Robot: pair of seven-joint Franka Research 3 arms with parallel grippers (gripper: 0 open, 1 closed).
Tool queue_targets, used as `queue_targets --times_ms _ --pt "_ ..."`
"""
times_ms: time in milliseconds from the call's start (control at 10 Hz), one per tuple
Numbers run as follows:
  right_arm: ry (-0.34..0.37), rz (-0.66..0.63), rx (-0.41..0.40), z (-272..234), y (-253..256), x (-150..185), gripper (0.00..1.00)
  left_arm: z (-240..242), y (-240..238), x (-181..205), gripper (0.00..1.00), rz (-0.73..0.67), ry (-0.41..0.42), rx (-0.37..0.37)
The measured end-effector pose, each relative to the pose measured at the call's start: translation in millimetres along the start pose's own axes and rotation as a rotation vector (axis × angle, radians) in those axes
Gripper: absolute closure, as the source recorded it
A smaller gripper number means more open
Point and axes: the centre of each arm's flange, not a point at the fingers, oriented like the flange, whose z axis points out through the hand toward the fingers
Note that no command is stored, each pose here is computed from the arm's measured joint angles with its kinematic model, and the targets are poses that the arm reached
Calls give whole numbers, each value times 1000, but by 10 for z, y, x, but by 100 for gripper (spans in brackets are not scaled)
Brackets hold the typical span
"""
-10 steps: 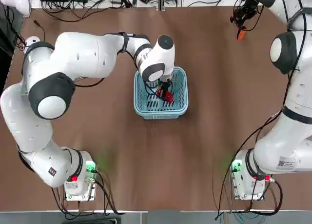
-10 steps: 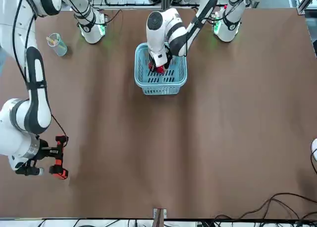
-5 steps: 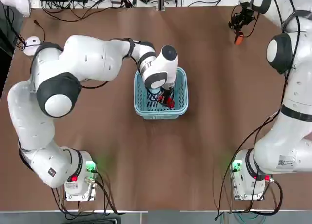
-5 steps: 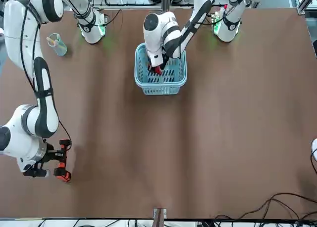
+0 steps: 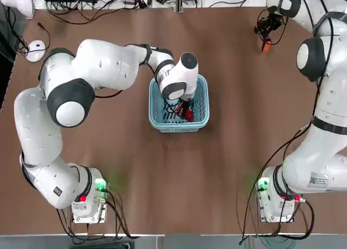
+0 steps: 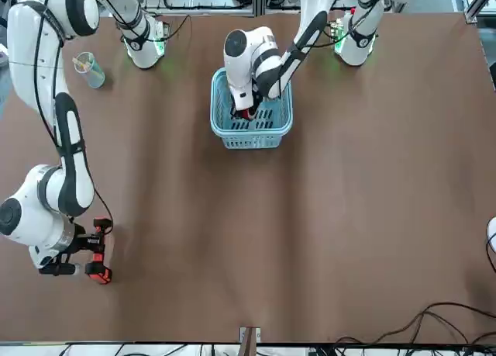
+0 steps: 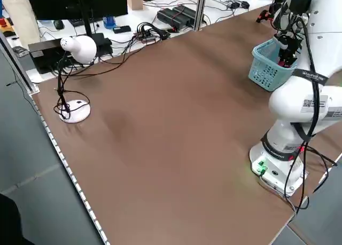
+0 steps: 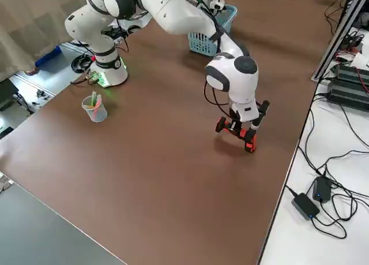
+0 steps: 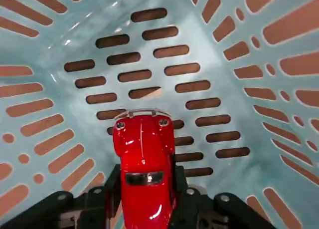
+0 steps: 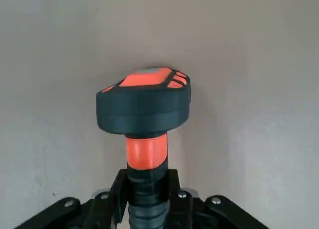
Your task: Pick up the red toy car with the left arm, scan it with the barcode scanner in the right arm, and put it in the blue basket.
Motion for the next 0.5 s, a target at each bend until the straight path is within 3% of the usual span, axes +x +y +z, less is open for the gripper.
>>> queue_targets --times_ms 500 --pt "31 -3 -9 81 23 -23 63 156 75 9 56 6 3 9"
